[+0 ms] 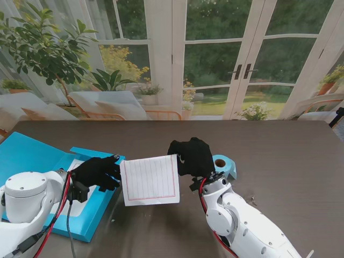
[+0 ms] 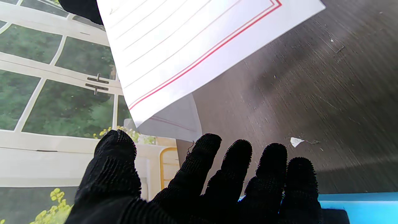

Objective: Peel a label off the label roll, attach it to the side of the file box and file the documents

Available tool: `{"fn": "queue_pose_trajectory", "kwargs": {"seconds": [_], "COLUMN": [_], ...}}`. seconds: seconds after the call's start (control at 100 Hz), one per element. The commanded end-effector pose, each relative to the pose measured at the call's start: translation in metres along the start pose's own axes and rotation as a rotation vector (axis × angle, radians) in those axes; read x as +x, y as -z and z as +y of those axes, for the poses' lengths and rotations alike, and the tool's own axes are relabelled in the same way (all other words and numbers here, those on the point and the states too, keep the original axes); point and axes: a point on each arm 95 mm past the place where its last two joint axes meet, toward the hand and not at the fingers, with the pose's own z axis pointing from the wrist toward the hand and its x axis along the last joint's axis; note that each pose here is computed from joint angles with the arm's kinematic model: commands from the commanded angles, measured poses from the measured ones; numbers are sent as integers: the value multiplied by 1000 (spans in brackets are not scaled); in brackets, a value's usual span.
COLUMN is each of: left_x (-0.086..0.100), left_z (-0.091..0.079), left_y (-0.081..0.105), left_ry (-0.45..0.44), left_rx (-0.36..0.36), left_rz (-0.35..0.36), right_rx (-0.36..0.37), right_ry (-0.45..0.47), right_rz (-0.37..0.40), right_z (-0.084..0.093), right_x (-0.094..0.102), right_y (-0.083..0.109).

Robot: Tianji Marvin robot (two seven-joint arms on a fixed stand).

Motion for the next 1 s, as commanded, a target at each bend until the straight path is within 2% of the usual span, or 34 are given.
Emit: {"fn": "queue_pose_trajectory", "kwargs": {"seconds": [0.0, 0.47, 0.82, 0.99], "left_x": [1, 4, 1, -1], "left_z": [7, 22, 30, 33], "left_y": [0, -4, -9, -15], "left_ry": [11, 25, 53, 26], "left_rx": [-39, -104, -103, -112], "left_rz": [13, 57, 93, 124], "right_rx": [9, 9, 5, 8], "right_ry": [-13, -37, -62, -66], "right_rz": [8, 13, 11, 12], "right_z": [-4, -8, -11, -12], "right_x": [6, 12, 15, 16], "right_y": [-1, 2, 5, 6]}}
